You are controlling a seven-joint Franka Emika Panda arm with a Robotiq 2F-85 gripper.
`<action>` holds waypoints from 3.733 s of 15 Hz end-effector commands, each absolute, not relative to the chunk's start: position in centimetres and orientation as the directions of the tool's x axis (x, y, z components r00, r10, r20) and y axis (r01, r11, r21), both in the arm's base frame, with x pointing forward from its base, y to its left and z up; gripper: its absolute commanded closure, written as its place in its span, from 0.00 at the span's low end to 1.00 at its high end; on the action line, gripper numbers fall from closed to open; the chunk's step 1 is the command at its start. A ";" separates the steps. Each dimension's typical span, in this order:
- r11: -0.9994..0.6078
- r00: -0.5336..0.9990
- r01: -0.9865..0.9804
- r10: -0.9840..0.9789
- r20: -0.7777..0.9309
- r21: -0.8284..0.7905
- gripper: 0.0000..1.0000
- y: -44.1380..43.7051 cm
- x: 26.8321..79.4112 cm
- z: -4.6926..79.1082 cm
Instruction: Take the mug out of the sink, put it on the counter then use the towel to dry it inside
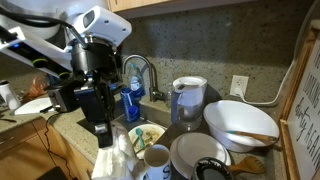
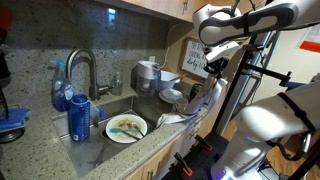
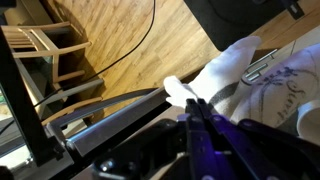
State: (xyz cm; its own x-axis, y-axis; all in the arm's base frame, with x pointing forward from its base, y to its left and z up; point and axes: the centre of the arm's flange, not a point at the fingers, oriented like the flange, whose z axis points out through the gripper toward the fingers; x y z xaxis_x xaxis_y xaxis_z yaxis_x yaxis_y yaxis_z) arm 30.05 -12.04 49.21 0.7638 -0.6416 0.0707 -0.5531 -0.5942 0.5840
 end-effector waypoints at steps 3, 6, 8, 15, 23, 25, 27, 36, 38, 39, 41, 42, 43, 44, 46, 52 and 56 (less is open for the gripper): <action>-0.568 0.758 -0.593 -0.634 0.157 0.571 0.99 -13.6 33.3 47.8; -0.586 0.775 -0.589 -0.603 0.186 0.556 0.99 -13.3 35.5 47.4; -0.604 0.788 -0.587 -0.580 0.208 0.539 0.99 -12.8 37.1 47.1; -0.706 0.839 -0.540 -0.497 0.222 0.458 0.99 -10.7 40.7 44.7; -0.749 0.859 -0.505 -0.486 0.163 0.430 0.99 -8.6 41.1 41.4; -0.750 0.860 -0.501 -0.487 0.151 0.433 0.99 -8.6 40.8 40.7; -0.753 0.861 -0.496 -0.489 0.136 0.433 0.99 -8.6 40.4 40.0; -0.760 0.868 -0.473 -0.489 0.087 0.446 0.99 -8.5 38.8 36.9; -0.762 0.867 -0.474 -0.492 0.081 0.442 0.99 -8.7 38.4 36.4; -0.761 0.865 -0.478 -0.495 0.084 0.439 0.99 -8.8 38.3 36.1; -0.756 0.859 -0.488 -0.505 0.086 0.435 0.99 -9.3 38.0 35.5; -0.752 0.855 -0.492 -0.512 0.082 0.438 0.99 -9.6 37.8 35.4; -0.743 0.849 -0.500 -0.523 0.078 0.445 0.99 -10.1 37.6 35.3; -0.734 0.842 -0.506 -0.535 0.073 0.453 0.99 -10.6 37.4 35.2; -0.717 0.830 -0.521 -0.553 0.076 0.463 0.99 -11.4 37.2 35.2; -0.676 0.803 -0.572 -0.576 0.151 0.464 0.99 -11.9 38.1 35.1; -0.675 0.798 -0.591 -0.571 0.194 0.442 0.99 -11.7 39.3 33.9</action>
State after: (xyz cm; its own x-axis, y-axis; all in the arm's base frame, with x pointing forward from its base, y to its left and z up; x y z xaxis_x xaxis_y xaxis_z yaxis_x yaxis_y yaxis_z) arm 38.27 -11.67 35.25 0.8069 -0.5697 0.1561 -0.5716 -0.6863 0.4497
